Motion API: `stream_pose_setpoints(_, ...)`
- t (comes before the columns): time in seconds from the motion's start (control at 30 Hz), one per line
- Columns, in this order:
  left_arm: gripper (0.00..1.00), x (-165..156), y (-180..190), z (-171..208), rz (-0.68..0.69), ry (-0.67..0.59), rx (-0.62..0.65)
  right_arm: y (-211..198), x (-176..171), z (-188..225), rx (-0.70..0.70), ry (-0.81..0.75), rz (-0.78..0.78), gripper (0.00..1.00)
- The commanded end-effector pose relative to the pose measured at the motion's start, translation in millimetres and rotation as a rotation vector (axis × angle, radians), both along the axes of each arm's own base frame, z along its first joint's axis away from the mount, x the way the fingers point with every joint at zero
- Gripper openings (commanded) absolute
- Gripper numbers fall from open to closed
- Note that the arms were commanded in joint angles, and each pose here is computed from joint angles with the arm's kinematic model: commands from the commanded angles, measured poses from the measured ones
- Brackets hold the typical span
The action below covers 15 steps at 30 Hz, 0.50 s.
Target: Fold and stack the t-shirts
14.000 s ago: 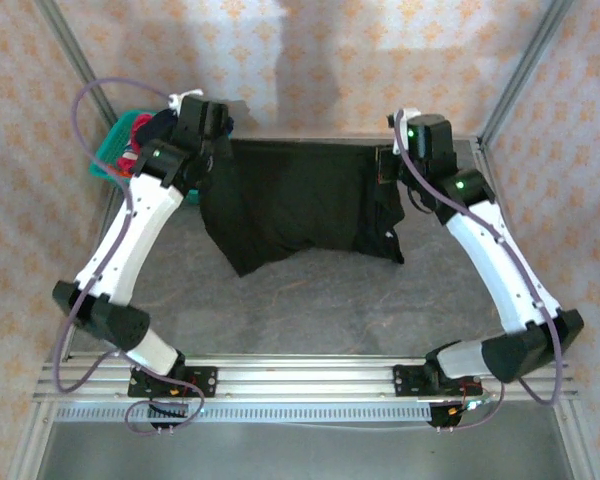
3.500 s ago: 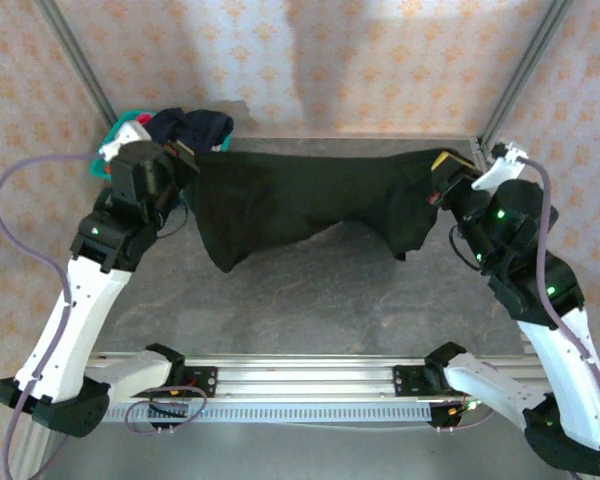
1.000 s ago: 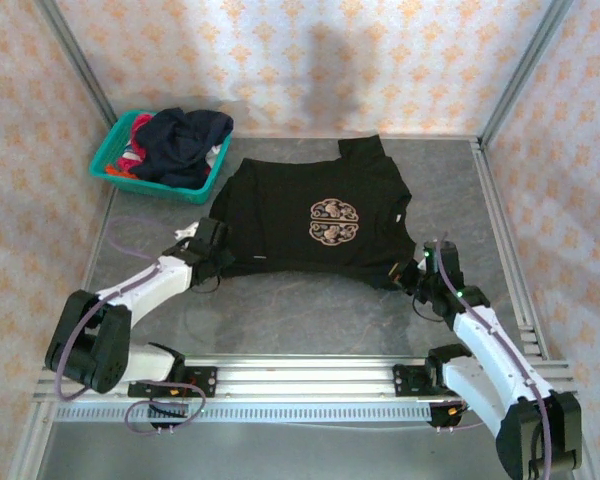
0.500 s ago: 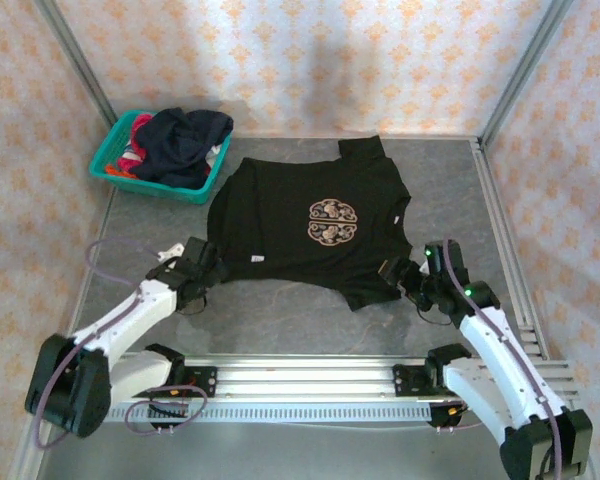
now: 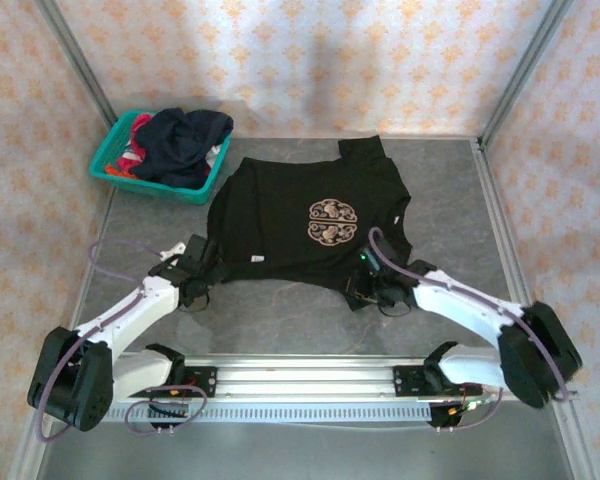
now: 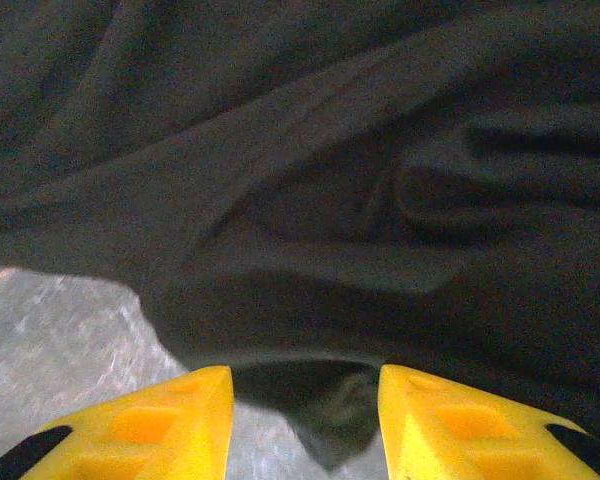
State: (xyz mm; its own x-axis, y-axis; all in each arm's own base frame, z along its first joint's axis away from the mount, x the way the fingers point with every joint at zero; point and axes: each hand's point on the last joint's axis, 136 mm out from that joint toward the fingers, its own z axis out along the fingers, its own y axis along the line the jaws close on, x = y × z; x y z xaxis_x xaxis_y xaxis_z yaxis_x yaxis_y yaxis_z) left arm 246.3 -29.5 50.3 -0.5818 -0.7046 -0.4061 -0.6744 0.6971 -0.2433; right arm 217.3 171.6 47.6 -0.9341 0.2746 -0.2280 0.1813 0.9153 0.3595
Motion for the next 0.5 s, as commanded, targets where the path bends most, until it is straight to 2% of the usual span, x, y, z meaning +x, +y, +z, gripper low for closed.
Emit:
stream_pose_setpoints(0.0, 0.85, 8, -2, 13, -0.001, -0.036, 0.008, 15, 23, 1, -0.017, -0.067, 0.035, 0.42)
stream_pose_setpoints(0.07, 0.85, 6, -1, 13, -0.005, -0.029, 0.011, 25, 21, -6, -0.018, -0.045, 0.069, 0.38)
stream_pose_setpoints(0.23, 0.85, 2, 1, 14, -0.004, -0.025, 0.017, 34, -7, -24, -0.032, 0.045, 0.111, 0.19)
stream_pose_setpoints(0.37, 0.85, 3, -2, 17, -0.032, -0.01, 0.019, 32, -36, -30, -0.025, 0.095, 0.116, 0.15)
stream_pose_setpoints(0.47, 0.8, 7, -9, 20, -0.073, 0.011, 0.019, 28, -52, -32, -0.023, 0.121, 0.113, 0.13)
